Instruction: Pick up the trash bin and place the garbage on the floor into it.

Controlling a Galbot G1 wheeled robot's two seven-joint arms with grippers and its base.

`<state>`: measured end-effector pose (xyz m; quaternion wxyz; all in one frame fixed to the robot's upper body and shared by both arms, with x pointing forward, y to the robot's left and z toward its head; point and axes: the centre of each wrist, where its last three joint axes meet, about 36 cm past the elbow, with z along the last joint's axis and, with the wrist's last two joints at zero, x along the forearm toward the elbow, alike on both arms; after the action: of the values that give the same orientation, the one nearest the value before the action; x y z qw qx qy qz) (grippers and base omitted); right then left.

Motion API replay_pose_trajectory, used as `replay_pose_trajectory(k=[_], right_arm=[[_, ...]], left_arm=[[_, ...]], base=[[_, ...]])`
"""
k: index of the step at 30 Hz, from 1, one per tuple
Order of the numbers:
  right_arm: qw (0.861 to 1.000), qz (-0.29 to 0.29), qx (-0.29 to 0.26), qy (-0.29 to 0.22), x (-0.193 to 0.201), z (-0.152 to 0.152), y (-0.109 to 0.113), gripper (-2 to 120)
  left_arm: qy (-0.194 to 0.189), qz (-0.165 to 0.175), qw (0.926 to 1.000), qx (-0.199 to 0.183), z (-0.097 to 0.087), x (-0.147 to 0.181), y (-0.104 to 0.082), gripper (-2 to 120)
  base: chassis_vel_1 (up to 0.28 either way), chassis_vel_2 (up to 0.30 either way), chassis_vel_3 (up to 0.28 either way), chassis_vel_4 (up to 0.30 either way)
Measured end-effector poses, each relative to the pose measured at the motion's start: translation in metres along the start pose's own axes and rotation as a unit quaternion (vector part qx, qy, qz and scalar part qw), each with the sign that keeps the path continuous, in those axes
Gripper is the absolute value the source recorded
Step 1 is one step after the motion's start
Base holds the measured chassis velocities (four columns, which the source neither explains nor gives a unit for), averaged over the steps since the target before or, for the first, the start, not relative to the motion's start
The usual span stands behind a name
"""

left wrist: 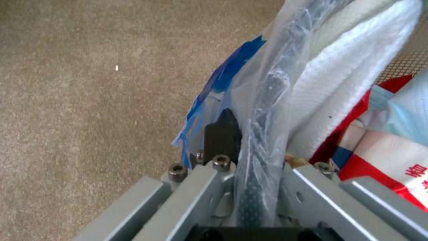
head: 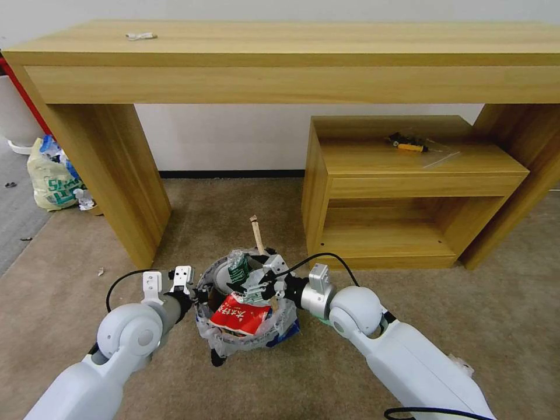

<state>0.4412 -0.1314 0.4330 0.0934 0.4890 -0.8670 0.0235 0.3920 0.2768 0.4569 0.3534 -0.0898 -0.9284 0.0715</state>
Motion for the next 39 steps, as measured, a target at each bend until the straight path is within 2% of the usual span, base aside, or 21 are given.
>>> replay_pose_trajectory(k=[9,15,20,27,30,35,37,39], right_arm=[[0.999,0.049,0.011,-0.019,0.040,-0.024,-0.007,100],[0.996,0.075,0.023,-0.036,0.071,-0.045,-0.002,100],[0.994,0.105,0.016,-0.033,0.086,-0.050,0.000,100],[0.984,0.174,0.012,-0.019,0.125,-0.037,-0.013,100],[0.977,0.212,0.014,-0.004,0.155,-0.021,-0.016,100],[0.970,0.243,0.010,0.019,0.183,0.001,-0.016,100],[0.962,0.270,0.005,0.031,0.209,0.017,-0.019,100],[0.960,0.277,0.004,0.033,0.215,0.020,-0.020,100]], left_arm=[[-0.002,-0.007,1.0000,0.004,0.001,0.001,0.004,0],[-0.005,-0.012,0.9999,0.010,0.003,0.002,0.006,0],[-0.007,-0.017,0.9997,0.013,0.004,0.006,0.008,0],[-0.011,-0.018,0.9997,0.016,0.005,0.014,0.009,0],[-0.013,-0.019,0.9996,0.016,0.005,0.017,0.010,0],[-0.016,-0.017,0.9996,0.014,0.003,0.018,0.010,0],[-0.017,-0.016,0.9997,0.013,0.002,0.019,0.010,0],[-0.017,-0.016,0.9996,0.012,0.002,0.019,0.010,0]], base=[[0.000,0.000,0.000,0.000],[0.000,0.000,0.000,0.000],[0.000,0.000,0.000,0.000],[0.000,0.000,0.000,0.000],[0.000,0.000,0.000,0.000],[0.000,0.000,0.000,0.000],[0.000,0.000,0.000,0.000],[0.000,0.000,0.000,0.000]])
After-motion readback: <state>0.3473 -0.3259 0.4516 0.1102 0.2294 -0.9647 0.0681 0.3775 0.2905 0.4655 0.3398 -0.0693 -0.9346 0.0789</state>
